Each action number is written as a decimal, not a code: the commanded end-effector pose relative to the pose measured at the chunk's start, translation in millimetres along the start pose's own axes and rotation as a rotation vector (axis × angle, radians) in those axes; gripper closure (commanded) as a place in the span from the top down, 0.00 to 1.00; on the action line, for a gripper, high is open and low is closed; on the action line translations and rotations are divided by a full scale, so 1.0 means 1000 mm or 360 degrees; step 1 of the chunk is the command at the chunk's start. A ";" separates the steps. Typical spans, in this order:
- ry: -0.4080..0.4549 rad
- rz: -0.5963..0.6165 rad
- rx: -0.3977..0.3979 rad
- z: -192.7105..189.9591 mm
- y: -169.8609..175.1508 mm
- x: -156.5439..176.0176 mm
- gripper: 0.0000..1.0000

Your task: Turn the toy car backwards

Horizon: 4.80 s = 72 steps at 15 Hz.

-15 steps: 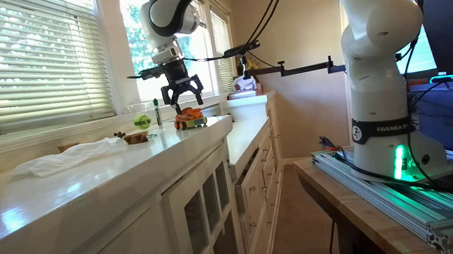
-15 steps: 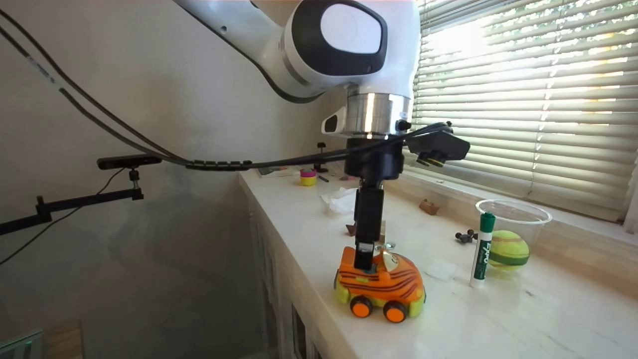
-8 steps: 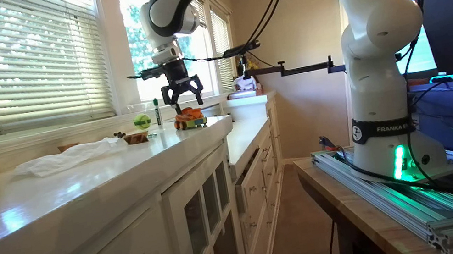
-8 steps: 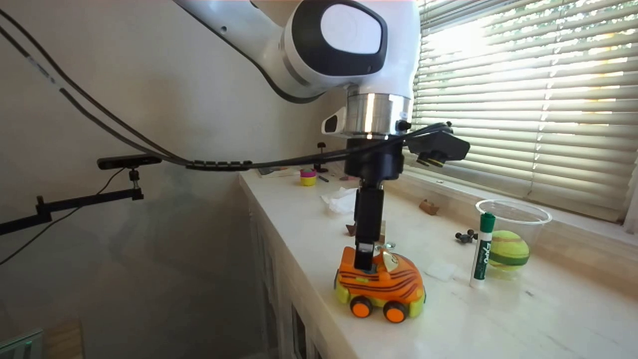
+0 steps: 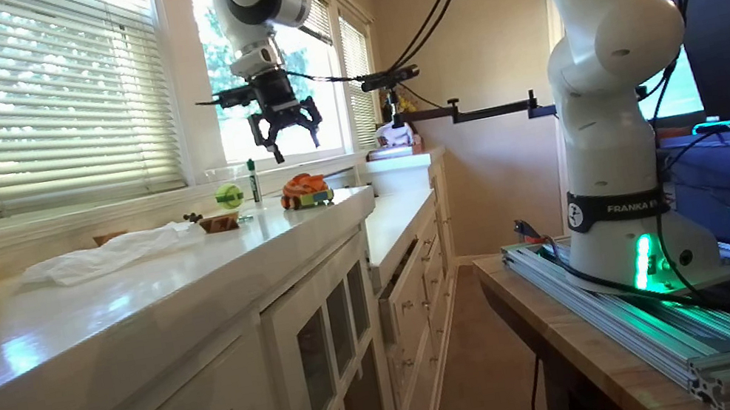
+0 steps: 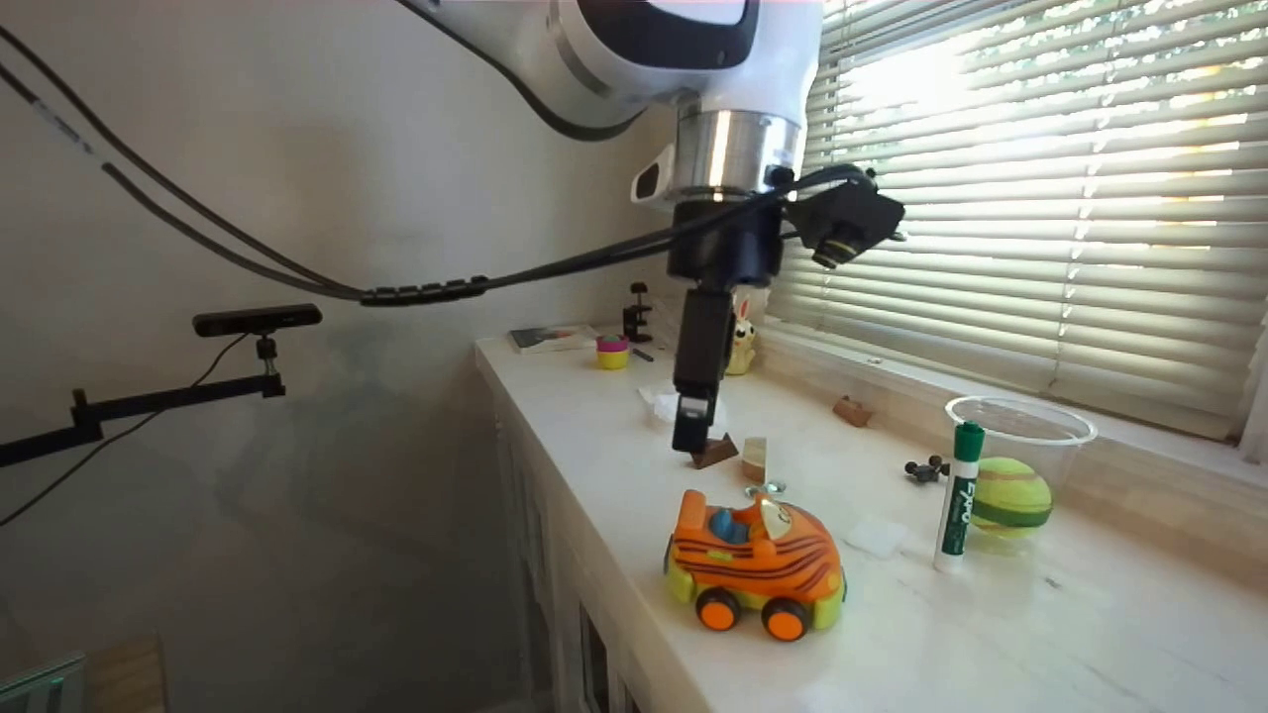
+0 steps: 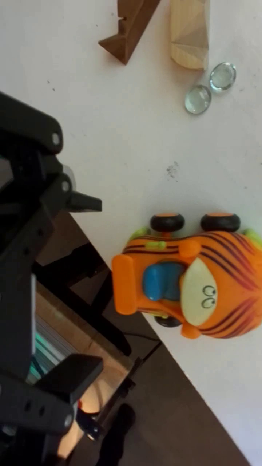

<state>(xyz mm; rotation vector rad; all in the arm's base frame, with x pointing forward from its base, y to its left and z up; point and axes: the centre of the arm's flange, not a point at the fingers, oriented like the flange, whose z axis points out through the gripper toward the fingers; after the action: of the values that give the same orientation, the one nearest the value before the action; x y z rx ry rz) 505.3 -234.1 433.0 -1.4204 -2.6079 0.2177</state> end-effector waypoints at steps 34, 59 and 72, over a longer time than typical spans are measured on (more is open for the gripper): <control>0.0189 0.2013 -0.0218 -0.054 0.126 -0.002 1.00; 0.0328 0.3274 -0.0272 -0.069 0.174 0.012 1.00; 0.0422 0.3922 -0.0319 -0.050 0.174 -0.002 1.00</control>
<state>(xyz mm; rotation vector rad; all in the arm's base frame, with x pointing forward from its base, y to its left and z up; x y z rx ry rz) 651.6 -143.1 451.1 -3.0899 0.3067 -0.0071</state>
